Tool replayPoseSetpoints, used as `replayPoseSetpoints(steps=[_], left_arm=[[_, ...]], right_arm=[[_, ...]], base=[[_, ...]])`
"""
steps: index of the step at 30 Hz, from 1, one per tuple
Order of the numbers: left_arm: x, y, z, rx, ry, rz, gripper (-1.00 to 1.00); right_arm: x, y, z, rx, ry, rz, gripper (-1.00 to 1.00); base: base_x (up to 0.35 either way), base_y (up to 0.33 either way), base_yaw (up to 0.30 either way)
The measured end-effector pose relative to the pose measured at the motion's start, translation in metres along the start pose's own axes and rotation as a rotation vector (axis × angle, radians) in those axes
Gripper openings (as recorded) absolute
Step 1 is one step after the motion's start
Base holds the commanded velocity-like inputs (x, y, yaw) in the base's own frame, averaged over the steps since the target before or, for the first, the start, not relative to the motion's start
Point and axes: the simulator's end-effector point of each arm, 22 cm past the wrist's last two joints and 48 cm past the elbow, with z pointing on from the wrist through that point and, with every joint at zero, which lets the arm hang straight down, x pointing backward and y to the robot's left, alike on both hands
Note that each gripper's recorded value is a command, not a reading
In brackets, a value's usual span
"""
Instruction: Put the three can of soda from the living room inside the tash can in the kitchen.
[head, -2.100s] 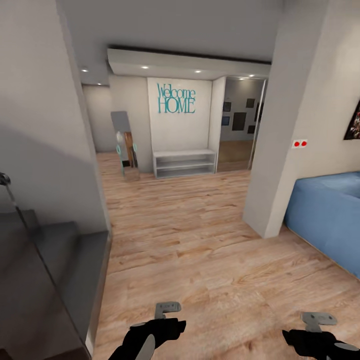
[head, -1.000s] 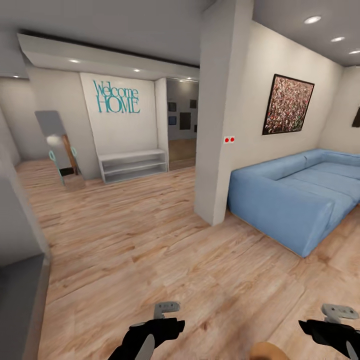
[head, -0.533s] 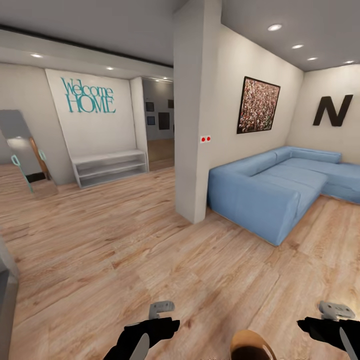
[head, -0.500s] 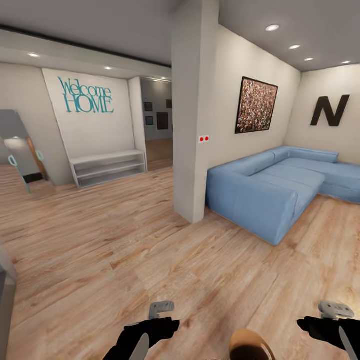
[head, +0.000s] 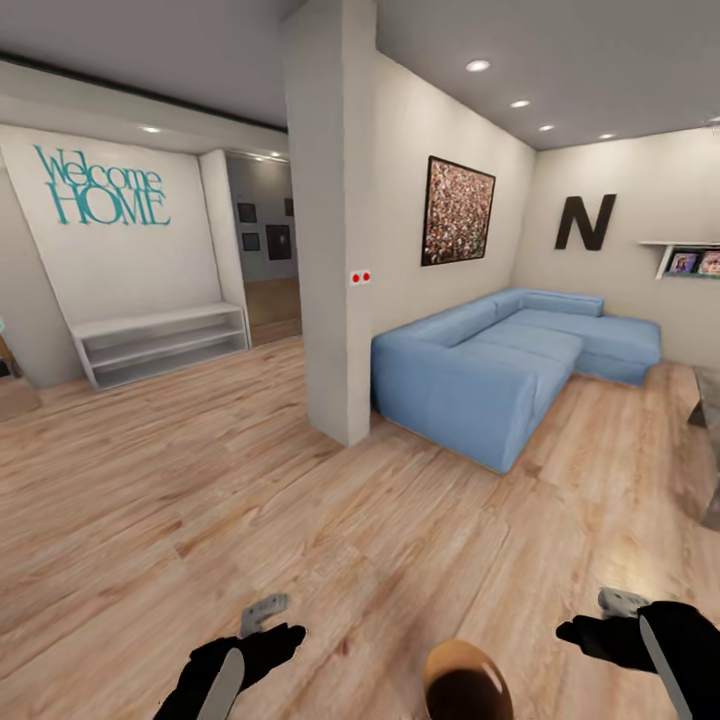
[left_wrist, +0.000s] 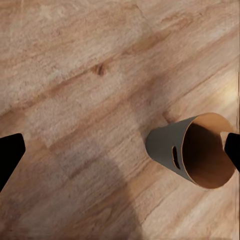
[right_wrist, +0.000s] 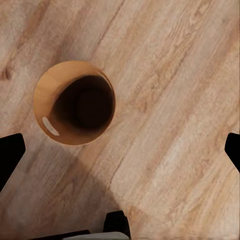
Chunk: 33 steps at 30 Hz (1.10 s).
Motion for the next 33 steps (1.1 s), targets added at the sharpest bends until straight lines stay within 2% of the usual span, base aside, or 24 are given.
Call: replayPoseSetpoints(steps=[1,4,7,8,13,16,17,19,22,28,33], left_arm=[[0.001,0.009,-0.001,0.004,0.022,-0.058,1.00],[0.001,0.016,-0.001,0.029,0.049,-0.137,1.00],[0.001,0.020,0.002,0.039,0.056,-0.164,1.00],[0.001,0.021,0.003,0.041,0.059,-0.173,1.00],[0.009,0.026,0.011,0.036,0.075,-0.185,1.00],[0.013,0.030,0.015,0.029,0.080,-0.185,1.00],[0.016,0.032,0.017,0.020,0.084,-0.183,1.00],[0.019,0.034,0.020,0.013,0.088,-0.181,1.00],[0.022,0.037,0.025,0.011,0.089,-0.180,1.00],[0.028,0.041,0.033,0.010,0.091,-0.179,1.00],[0.033,0.045,0.041,0.009,0.089,-0.180,1.00]], right_arm=[[-0.001,0.006,0.008,-0.009,0.018,-0.003,1.00],[0.005,0.016,0.024,-0.015,0.054,-0.024,1.00],[0.014,0.026,0.037,-0.007,0.080,-0.057,1.00],[0.019,0.038,0.046,-0.004,0.098,-0.075,1.00],[0.028,0.064,0.072,0.009,0.147,-0.097,1.00],[0.025,0.070,0.083,0.005,0.123,-0.105,1.00],[0.018,0.074,0.088,-0.001,0.088,-0.110,1.00],[0.015,0.077,0.094,-0.003,0.063,-0.115,1.00],[0.019,0.076,0.101,-0.003,0.065,-0.113,1.00],[0.033,0.072,0.119,-0.003,0.151,-0.085,1.00],[0.038,0.070,0.129,-0.005,0.180,-0.072,1.00]], base=[[0.000,0.000,-0.269],[0.000,0.000,-0.172],[0.000,0.000,-0.077],[0.000,0.000,-0.041],[0.000,0.000,-0.020],[0.000,0.000,-0.006],[0.000,0.000,-0.003],[0.000,0.000,0.000],[0.000,0.000,0.000],[0.000,0.000,0.000],[0.000,0.000,0.000]])
